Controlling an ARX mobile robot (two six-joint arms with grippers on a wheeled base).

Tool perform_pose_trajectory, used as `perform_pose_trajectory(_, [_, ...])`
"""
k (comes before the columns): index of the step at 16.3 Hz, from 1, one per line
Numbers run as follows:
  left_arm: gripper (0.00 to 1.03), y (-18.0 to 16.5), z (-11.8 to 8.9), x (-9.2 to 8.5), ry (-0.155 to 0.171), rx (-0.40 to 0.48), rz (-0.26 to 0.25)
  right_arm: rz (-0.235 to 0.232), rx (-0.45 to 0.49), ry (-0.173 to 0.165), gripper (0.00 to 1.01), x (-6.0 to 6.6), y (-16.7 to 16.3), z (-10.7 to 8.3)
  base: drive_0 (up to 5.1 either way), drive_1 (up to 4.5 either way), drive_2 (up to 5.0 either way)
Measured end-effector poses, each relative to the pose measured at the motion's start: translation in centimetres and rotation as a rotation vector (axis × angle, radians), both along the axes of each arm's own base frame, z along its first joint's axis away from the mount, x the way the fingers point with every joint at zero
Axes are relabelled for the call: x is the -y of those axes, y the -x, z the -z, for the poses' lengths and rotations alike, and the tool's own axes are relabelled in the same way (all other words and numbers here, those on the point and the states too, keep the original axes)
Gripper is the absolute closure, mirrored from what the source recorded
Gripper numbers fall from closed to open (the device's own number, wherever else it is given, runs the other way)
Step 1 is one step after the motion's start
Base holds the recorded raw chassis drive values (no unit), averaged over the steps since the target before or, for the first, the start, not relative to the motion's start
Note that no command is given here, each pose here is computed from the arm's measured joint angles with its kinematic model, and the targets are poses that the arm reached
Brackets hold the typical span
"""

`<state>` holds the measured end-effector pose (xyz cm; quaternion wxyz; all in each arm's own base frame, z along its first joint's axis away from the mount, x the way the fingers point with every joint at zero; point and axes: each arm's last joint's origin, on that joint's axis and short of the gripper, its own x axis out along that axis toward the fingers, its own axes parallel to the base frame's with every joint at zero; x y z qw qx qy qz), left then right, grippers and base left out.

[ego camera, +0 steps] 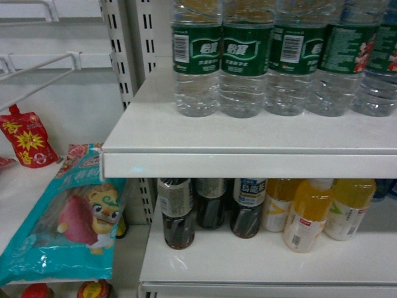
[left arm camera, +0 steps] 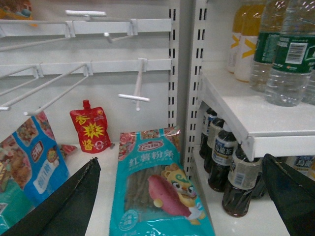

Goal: Move water from second to third shelf

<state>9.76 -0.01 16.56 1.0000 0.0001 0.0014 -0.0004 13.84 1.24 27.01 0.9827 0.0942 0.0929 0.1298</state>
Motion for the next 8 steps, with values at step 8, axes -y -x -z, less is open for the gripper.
perform_pose_trajectory(8, [0.05,0.00,0.03,-0.01,0.000,-0.002,-0.004,-0.001,0.000,0.000,0.58,0.00,0.02,0.00,-1.5,0.68,0.7])
